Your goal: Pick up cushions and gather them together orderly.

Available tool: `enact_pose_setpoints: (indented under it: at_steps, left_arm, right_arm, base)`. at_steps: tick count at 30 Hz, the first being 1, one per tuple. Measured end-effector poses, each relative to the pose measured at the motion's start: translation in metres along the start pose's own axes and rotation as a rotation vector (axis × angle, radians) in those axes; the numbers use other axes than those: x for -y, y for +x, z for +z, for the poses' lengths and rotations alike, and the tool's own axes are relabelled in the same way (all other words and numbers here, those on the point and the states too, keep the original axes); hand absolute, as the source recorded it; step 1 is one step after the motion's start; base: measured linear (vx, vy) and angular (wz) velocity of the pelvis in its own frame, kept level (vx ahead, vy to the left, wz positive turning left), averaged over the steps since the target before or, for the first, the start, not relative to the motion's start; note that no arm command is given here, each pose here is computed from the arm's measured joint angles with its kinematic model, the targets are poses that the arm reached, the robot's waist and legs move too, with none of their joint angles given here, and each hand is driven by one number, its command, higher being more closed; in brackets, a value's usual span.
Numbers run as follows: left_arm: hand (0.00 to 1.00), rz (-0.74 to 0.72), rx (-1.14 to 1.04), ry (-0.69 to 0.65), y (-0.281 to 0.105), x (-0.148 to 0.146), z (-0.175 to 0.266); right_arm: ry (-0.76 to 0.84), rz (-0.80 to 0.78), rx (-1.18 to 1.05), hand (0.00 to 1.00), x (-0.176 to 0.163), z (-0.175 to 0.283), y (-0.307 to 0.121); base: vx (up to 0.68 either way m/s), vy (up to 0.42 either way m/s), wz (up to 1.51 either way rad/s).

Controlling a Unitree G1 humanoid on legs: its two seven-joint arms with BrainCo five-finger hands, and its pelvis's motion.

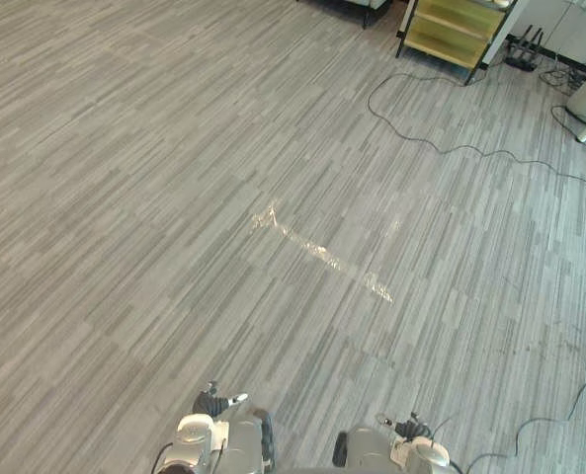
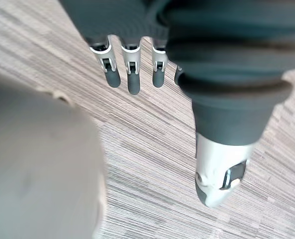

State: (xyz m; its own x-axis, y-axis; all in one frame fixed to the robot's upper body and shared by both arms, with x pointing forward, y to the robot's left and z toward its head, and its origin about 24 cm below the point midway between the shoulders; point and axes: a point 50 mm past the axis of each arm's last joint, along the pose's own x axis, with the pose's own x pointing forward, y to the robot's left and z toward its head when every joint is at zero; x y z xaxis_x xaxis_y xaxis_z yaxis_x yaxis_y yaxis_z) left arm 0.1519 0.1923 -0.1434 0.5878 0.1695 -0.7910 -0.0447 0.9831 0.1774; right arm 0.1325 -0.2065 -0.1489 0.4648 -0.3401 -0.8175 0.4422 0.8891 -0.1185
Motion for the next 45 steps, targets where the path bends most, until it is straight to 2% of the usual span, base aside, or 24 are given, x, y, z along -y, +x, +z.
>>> enact_pose_setpoints:
  at_steps: [3, 6, 8, 13, 17, 20, 21, 30, 37, 42, 45]
  left_arm:
    - [0.0, -0.011, 0.002, 0.015, 0.0, 0.003, 0.001]
    - [0.0, -0.012, -0.006, 0.037, -0.001, 0.002, -0.003]
    - [0.0, -0.039, -0.048, 0.034, -0.004, 0.013, -0.015]
    - [0.0, -0.025, -0.022, -0.029, -0.004, 0.015, -0.009]
    - [0.0, -0.022, 0.084, -0.029, -0.002, 0.014, 0.014]
    - [0.0, -0.037, 0.067, -0.019, -0.003, 0.019, 0.009]
    - [0.0, -0.034, 0.047, -0.04, -0.004, 0.018, 0.004]
    - [0.0, -0.013, -0.025, 0.069, -0.002, -0.001, -0.009]
    - [0.0, 0.002, -0.041, 0.087, -0.003, -0.009, -0.015]
    - [0.0, -0.047, -0.071, 0.058, -0.006, 0.012, -0.022]
    - [0.0, -0.053, -0.031, 0.035, -0.004, 0.014, -0.014]
  right_arm:
    - [-0.017, -0.013, 0.053, 0.0, 0.007, 0.017, 0.004]
    - [-0.025, -0.035, 0.017, 0.0, 0.016, 0.007, 0.003]
    - [-0.016, -0.058, 0.013, 0.0, 0.025, 0.007, 0.004]
    - [0.025, -0.069, 0.002, 0.0, 0.026, 0.001, 0.001]
    - [0.077, -0.041, 0.003, 0.0, 0.012, 0.0, -0.001]
    - [0.072, -0.044, 0.015, 0.0, 0.012, 0.006, 0.001]
    - [0.071, -0.035, 0.006, 0.0, 0.009, 0.005, 0.001]
    - [-0.018, -0.004, -0.052, 0.0, 0.0, -0.006, 0.001]
    - [-0.021, -0.003, -0.053, 0.0, 0.001, -0.008, 0.0]
    - [-0.036, -0.04, -0.027, 0.0, 0.019, 0.001, 0.004]
    - [-0.05, -0.044, -0.037, 0.0, 0.022, -0.003, 0.003]
  base:
    - [0.59, -0.112, 0.52]
    - [0.56, -0.199, 0.55]
    - [0.83, -0.315, 0.13]
    - [0.63, -0.216, 0.0]
    - [0.59, -0.094, -0.02]
    - [0.45, 0.082, -0.77]
    - [0.47, 0.16, -0.93]
    - [0.43, 0.118, -0.41]
    - [0.37, -0.171, -0.01]
    - [0.37, -0.307, -0.12]
    - [0.32, -0.19, -0.18]
